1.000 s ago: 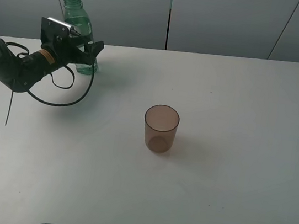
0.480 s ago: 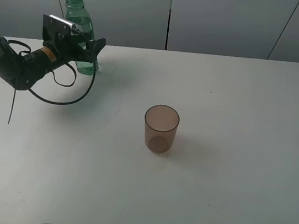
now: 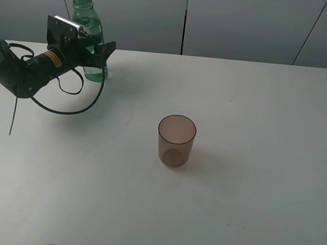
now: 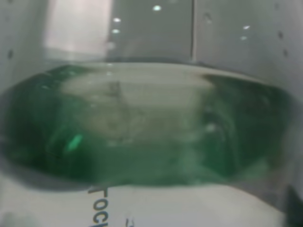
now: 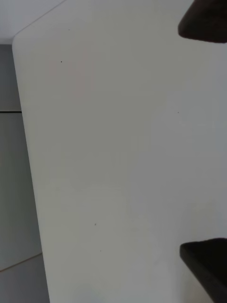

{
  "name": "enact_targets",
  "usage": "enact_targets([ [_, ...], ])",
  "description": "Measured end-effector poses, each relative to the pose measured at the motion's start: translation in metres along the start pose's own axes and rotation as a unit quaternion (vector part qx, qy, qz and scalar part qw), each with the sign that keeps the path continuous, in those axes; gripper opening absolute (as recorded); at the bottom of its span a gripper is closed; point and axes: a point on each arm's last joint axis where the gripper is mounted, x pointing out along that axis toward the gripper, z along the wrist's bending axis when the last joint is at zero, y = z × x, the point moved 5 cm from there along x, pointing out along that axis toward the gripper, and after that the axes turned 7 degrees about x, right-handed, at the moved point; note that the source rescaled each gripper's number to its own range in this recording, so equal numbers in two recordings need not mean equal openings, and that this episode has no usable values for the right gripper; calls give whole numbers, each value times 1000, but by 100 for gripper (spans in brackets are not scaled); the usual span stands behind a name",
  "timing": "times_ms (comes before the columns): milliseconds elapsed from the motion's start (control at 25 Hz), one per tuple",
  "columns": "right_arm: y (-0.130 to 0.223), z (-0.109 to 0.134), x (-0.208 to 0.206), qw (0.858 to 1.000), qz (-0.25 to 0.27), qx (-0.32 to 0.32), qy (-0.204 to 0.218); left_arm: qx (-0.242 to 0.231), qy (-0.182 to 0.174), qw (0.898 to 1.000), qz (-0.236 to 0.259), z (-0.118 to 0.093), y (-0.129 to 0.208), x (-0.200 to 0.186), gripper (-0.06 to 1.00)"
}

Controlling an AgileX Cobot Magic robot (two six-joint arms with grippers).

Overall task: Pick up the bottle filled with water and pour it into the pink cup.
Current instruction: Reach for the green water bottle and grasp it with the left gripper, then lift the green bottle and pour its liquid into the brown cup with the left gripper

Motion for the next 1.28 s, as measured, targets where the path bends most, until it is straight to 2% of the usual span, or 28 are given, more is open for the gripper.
enact_targets([
  [40, 0, 0, 0, 1000, 0, 0, 0, -2, -1, 1000, 0, 0, 0, 0, 32],
  [80, 0, 0, 0, 1000, 0, 0, 0, -11, -2, 1000, -1, 1, 0, 0, 0],
  [240, 0, 0, 0, 1000, 0, 0, 0, -34, 2, 999, -1, 0, 0, 0, 2],
  [1280, 0, 0, 0, 1000, 0, 0, 0, -38, 15, 999, -1, -3, -1, 1, 2],
])
